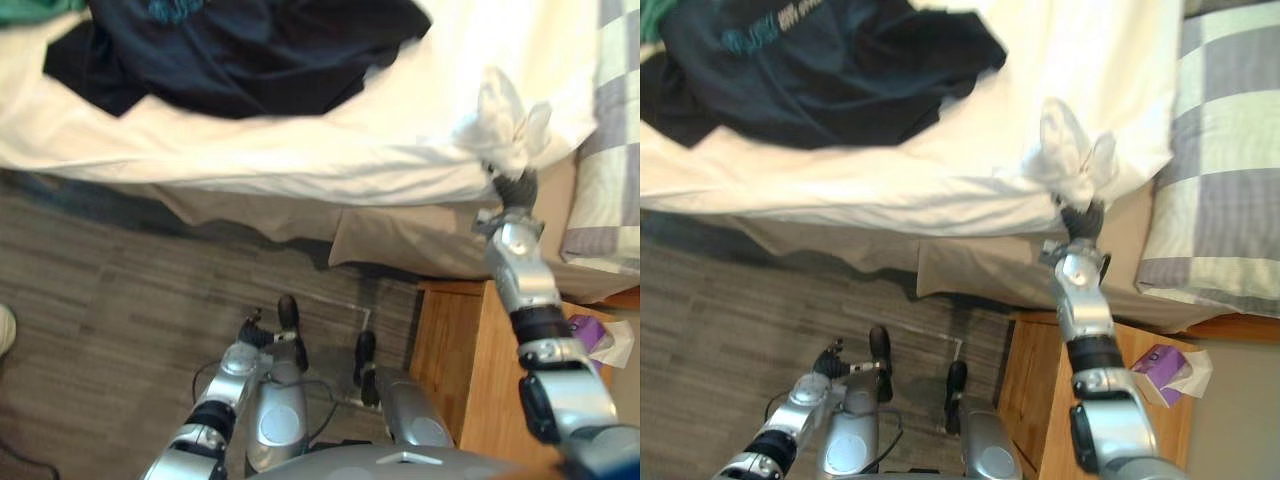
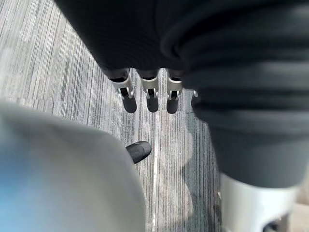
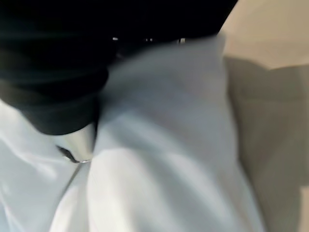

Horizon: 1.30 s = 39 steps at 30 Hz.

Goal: Tidy the bed and pick cloth on bed and put in laundry

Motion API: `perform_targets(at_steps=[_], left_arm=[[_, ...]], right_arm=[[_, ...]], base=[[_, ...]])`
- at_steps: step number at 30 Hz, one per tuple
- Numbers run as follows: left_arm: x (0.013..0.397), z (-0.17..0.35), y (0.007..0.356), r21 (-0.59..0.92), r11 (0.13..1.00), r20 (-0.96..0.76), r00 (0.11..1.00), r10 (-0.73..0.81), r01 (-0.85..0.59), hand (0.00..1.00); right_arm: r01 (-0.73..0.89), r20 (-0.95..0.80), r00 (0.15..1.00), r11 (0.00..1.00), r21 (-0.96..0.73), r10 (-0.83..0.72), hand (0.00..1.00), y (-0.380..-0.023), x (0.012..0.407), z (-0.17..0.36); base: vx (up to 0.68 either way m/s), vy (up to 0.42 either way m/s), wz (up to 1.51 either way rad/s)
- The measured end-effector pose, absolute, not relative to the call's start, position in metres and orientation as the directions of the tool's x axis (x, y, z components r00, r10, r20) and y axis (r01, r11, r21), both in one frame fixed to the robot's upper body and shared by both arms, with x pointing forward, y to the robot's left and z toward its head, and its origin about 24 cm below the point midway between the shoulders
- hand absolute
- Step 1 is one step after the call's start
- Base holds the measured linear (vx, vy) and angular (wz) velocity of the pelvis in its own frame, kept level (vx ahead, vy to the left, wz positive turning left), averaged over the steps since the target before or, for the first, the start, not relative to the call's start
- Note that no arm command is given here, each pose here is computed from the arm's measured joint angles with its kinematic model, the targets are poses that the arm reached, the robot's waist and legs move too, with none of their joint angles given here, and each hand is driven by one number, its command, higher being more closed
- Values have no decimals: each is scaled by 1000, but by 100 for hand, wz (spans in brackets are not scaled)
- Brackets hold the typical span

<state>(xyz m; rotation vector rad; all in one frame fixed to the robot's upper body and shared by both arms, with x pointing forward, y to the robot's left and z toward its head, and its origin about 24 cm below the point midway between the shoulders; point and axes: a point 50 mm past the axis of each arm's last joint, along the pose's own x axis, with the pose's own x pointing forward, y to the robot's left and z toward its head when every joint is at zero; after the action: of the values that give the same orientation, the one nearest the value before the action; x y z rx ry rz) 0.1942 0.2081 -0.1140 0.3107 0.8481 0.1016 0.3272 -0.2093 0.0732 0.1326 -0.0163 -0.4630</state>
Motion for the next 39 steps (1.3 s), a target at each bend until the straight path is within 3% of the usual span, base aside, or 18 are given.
perform_targets(at_steps=[5,11,16,24,25,28,31,37,39], left_arm=[[169,-130,193,242,967,-786,599,152,73,0],[127,-149,184,153,985,-870,484,98,76,0],[114,-156,183,112,991,-897,436,71,69,0],[98,-163,180,46,999,-930,366,35,21,0],[97,-163,180,41,999,-931,364,33,15,0],[94,-165,180,37,999,-936,351,32,9,0],[94,-165,181,24,1000,-937,348,20,6,0],[92,-164,181,5,1000,-938,345,8,-10,0],[94,-162,182,7,1000,-934,358,11,-11,0]], right_arm=[[497,-197,866,838,227,-460,0,-213,287,14],[638,-409,755,720,275,-512,0,-221,226,-56],[763,-644,556,629,146,-526,0,-218,150,-116],[874,-763,291,485,-33,-577,0,-233,60,-149],[880,-762,274,473,-47,-586,100,-235,56,-150],[881,-737,288,471,-47,-611,100,-239,57,-147],[847,-681,382,531,-12,-625,100,-242,75,-138],[657,-328,746,719,225,-579,100,-245,169,-66],[594,-249,804,748,295,-540,100,-243,184,-48]], base=[[59,35,-13],[33,47,-7],[3,-7,-9],[5,-33,-19],[-3,-48,-16],[-8,-43,-11],[-14,-38,1],[20,-16,9],[96,-15,9]])
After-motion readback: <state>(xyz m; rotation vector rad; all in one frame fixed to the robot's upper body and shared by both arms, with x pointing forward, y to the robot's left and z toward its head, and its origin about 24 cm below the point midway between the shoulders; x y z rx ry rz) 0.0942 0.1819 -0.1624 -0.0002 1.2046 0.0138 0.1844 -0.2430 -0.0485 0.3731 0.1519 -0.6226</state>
